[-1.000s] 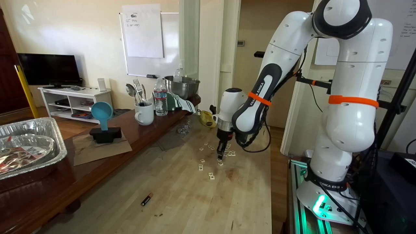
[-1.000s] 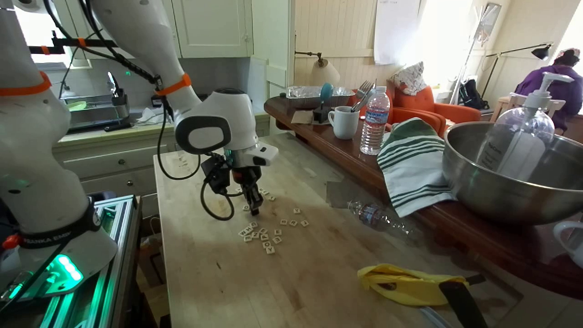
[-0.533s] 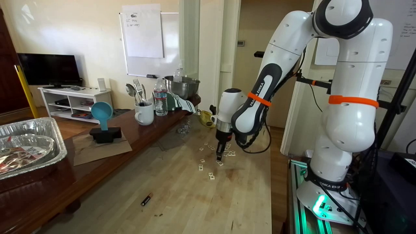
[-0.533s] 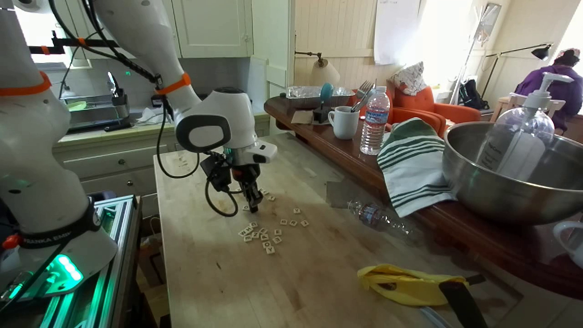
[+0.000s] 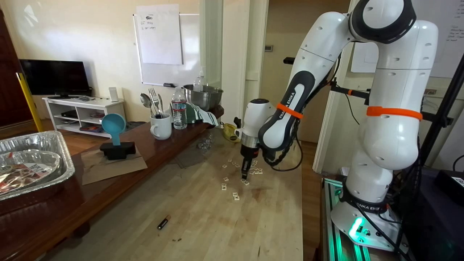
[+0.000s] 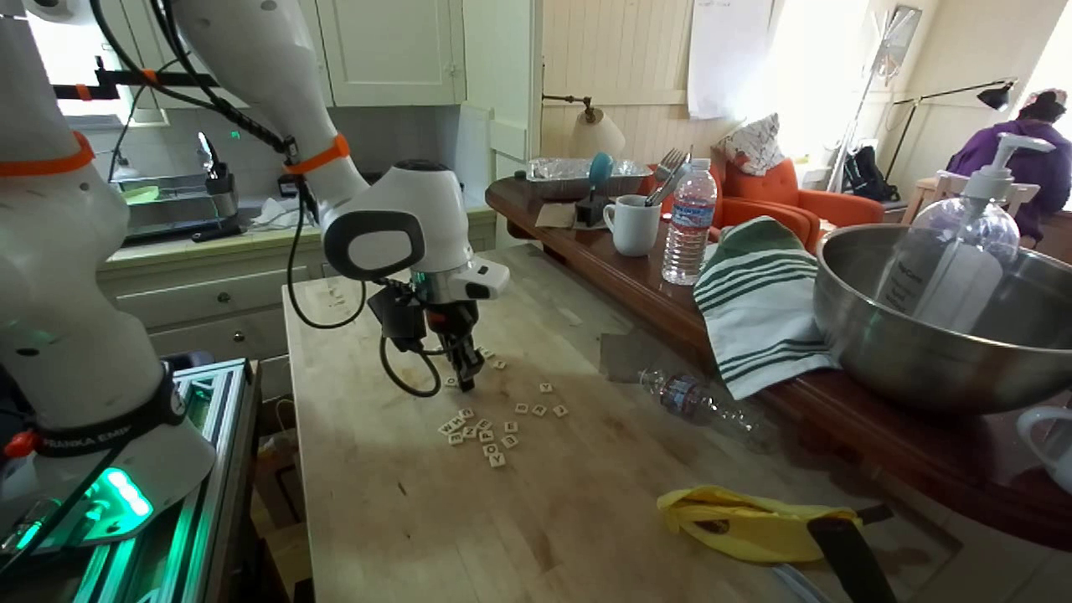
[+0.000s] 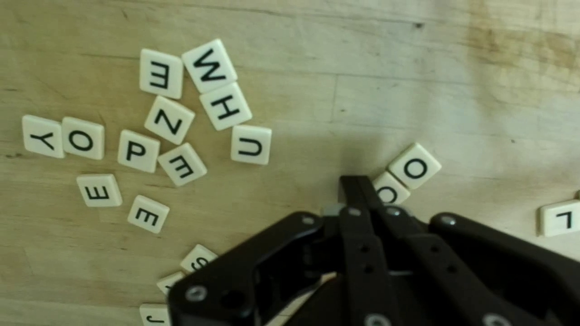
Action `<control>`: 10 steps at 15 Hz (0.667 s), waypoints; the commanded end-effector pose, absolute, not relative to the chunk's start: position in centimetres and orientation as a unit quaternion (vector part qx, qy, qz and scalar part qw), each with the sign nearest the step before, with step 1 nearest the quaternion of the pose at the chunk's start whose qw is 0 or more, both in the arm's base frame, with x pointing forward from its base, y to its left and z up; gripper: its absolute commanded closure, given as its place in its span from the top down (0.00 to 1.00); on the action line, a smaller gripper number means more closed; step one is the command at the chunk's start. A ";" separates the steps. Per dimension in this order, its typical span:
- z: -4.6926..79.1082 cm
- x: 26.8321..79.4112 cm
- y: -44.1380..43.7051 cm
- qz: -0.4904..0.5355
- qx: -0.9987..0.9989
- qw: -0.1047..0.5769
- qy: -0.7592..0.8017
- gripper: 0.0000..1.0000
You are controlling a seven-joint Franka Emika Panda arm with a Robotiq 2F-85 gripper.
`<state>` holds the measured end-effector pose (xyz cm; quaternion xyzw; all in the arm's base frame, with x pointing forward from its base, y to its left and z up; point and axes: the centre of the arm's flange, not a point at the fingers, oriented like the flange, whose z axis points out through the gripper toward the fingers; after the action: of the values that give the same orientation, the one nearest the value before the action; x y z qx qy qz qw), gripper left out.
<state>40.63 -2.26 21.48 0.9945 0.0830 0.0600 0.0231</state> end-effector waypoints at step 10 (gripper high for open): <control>24.9 40.7 -0.9 0.104 0.984 0.042 0.136 0.00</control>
<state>41.41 -2.30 24.66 0.9876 0.1145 0.0970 0.0451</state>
